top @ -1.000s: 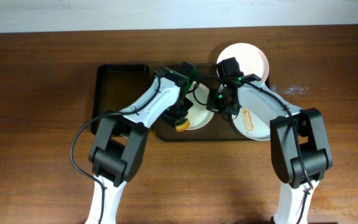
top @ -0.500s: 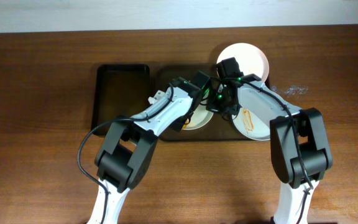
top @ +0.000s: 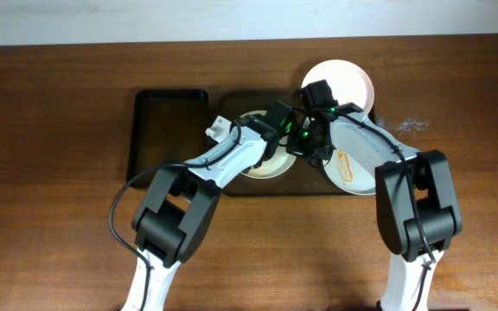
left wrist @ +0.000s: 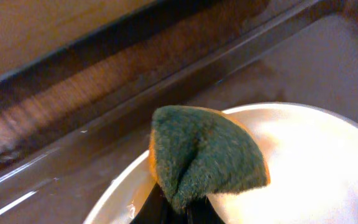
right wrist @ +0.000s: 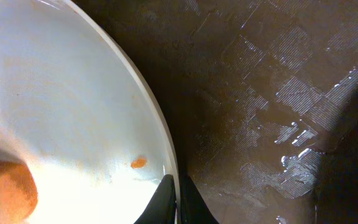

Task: Clean dirty plates on tray and stack at the side
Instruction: 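Lower the plate and scrub its surface with the sponge in the left gripper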

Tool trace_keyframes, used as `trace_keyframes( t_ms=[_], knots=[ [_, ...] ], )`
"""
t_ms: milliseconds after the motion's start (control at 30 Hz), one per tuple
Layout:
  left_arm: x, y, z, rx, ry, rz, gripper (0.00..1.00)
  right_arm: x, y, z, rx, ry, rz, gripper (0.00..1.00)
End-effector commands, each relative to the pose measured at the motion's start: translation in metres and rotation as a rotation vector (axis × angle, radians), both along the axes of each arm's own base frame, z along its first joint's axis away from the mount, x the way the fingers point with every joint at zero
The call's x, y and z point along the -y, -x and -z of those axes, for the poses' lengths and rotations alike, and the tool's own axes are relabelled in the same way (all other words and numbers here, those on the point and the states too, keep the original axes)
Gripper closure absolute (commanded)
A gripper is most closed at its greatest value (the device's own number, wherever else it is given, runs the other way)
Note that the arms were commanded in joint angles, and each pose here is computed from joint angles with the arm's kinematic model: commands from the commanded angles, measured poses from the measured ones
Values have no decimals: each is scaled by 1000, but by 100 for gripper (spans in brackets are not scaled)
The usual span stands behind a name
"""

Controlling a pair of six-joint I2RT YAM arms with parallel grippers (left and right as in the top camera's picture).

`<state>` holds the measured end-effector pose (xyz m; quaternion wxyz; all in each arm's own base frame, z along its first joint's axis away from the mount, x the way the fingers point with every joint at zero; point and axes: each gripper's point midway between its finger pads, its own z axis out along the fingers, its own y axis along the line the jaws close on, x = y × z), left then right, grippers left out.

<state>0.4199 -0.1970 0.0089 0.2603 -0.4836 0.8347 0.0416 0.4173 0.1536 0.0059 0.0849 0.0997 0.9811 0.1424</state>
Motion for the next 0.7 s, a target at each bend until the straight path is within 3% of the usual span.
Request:
trace_keyframes(
  t_ms=[0,67,133,500,600,667],
  knots=[
    [19,54,35,-336,104,186,100,13,11,28,-64,70,10,96],
    [38,78,39,-469,219,282,100,13,11,28,-63,70,10,96],
    [41,80,39,-486,226,334,100,13,11,28,-61,68,10,96],
    [2,-14,12,-35,-120,256,100,12,11,27,-63,63,8,96],
    [6,-12,16,-53,-80,263,100,13,11,28,-64,67,9,96],
    [16,9,28,-164,7,293,100,13,12,28,-65,67,9,96]
  ],
)
